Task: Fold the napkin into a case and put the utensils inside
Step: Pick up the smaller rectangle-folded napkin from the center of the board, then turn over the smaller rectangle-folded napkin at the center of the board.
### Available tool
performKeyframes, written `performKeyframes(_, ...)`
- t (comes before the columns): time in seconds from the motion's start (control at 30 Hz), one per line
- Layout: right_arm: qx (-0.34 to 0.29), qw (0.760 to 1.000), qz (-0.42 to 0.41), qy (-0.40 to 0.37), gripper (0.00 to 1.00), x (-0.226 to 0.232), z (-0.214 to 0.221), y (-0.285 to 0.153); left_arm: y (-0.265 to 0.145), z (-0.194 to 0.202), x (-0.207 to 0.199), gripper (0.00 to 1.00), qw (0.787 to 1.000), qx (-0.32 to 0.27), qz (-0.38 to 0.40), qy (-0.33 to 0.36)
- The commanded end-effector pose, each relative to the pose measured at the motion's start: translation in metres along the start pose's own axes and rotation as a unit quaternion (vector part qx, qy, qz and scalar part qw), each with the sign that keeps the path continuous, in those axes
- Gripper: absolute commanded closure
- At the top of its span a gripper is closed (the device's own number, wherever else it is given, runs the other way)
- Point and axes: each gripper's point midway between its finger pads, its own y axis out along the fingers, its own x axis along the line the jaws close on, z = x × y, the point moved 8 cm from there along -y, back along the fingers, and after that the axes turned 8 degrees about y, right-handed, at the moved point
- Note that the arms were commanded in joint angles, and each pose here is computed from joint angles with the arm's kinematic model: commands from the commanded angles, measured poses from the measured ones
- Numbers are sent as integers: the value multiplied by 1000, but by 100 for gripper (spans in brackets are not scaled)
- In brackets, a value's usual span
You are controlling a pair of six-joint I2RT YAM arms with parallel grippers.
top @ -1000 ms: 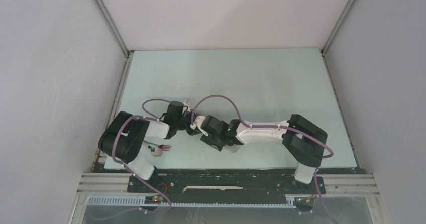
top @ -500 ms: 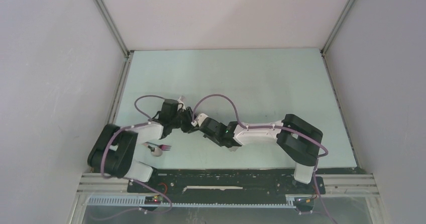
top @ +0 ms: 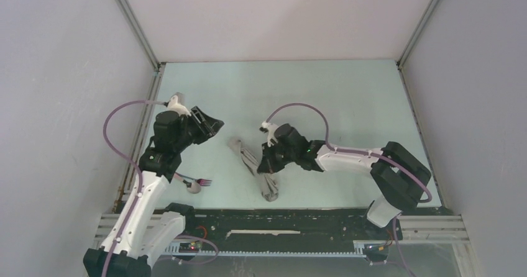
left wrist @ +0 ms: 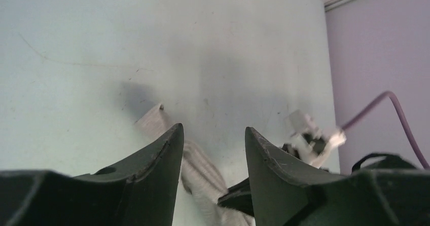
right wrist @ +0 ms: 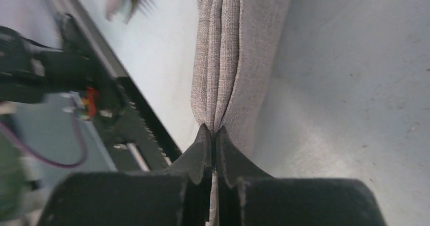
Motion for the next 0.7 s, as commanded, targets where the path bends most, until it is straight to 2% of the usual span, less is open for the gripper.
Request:
performKeyframes(0.0, 1, 968, -191, 164, 100, 5, -9, -12, 0, 20, 16, 47, 998, 56, -41, 3)
performKeyframes(0.13, -1, 937, -242, 252, 100, -33, -2, -11, 7, 32, 17, 47, 996, 84, -20, -6)
performKeyframes(0.3, -13, 918, -251, 306, 100, -79, 9, -11, 26, 52, 3, 48, 990, 137, 27, 5)
performKeyframes(0.33, -19, 915, -253, 312, 98, -85, 9, -14, 33, 56, -3, 47, 988, 145, 43, 7)
performKeyframes(0.43, -21, 919, -230, 320, 83, -104, 10, -22, 53, 71, -16, 48, 980, 175, 94, -16)
performKeyframes(0.5, -17, 931, -183, 316, 70, -116, 12, -28, 72, 79, -22, 48, 973, 196, 119, -38)
performKeyframes(0.57, -4, 954, -91, 286, 58, -130, 16, -39, 90, 82, -30, 50, 965, 209, 150, -51)
performKeyframes(0.6, 8, 959, -23, 282, 54, -132, 20, -50, 99, 84, -33, 51, 962, 216, 157, -59)
performKeyframes(0.67, -1, 971, 50, 236, 50, -122, 12, -70, 115, 87, -38, 54, 956, 224, 173, -73)
